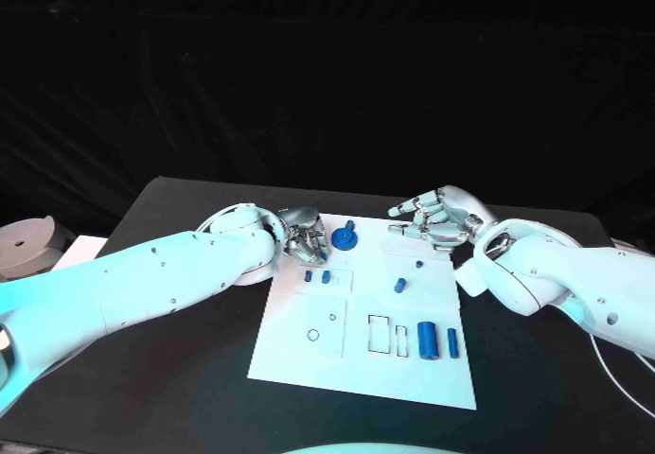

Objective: Assemble the parts on the task board

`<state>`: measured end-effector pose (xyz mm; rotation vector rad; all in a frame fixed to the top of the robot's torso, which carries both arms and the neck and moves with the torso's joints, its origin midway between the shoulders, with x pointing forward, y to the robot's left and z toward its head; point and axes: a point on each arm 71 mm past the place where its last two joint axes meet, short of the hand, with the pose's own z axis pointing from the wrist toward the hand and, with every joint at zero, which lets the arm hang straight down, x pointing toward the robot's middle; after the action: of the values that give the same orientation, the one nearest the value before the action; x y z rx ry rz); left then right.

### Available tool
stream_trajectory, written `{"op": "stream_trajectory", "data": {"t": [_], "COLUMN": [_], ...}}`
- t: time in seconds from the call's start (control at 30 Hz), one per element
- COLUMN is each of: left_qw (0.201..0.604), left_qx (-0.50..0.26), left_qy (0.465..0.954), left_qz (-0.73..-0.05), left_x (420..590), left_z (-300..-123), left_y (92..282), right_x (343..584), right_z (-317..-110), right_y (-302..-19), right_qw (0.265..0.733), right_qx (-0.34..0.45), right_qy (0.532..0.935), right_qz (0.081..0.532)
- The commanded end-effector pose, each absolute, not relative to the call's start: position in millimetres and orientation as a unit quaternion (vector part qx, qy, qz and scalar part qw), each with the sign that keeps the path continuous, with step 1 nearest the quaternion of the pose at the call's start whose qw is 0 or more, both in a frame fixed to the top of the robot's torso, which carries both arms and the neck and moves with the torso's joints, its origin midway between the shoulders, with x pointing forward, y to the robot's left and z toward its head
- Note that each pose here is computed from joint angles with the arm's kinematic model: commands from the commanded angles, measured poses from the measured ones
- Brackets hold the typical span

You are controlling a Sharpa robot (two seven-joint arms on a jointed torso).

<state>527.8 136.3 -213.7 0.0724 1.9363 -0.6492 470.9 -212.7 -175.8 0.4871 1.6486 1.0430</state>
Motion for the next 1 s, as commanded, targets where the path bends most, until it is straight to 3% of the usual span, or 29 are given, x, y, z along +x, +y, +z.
{"op": "stream_trajectory", "data": {"t": [0.03,1.0], "left_qw": [0.528,0.501], "left_qx": [0.036,0.038], "left_qy": [0.804,0.824], "left_qz": [-0.271,-0.261], "left_x": [527.3,527.6], "left_z": [-212.8,-221.2], "left_y": [133.5,132.1], "right_x": [469.9,469.8], "right_z": [-176.0,-176.3], "right_y": [-210.6,-211.0], "right_qw": [0.533,0.532], "right_qx": [0.196,0.195], "right_qy": [0.694,0.696], "right_qz": [0.442,0.441]}}
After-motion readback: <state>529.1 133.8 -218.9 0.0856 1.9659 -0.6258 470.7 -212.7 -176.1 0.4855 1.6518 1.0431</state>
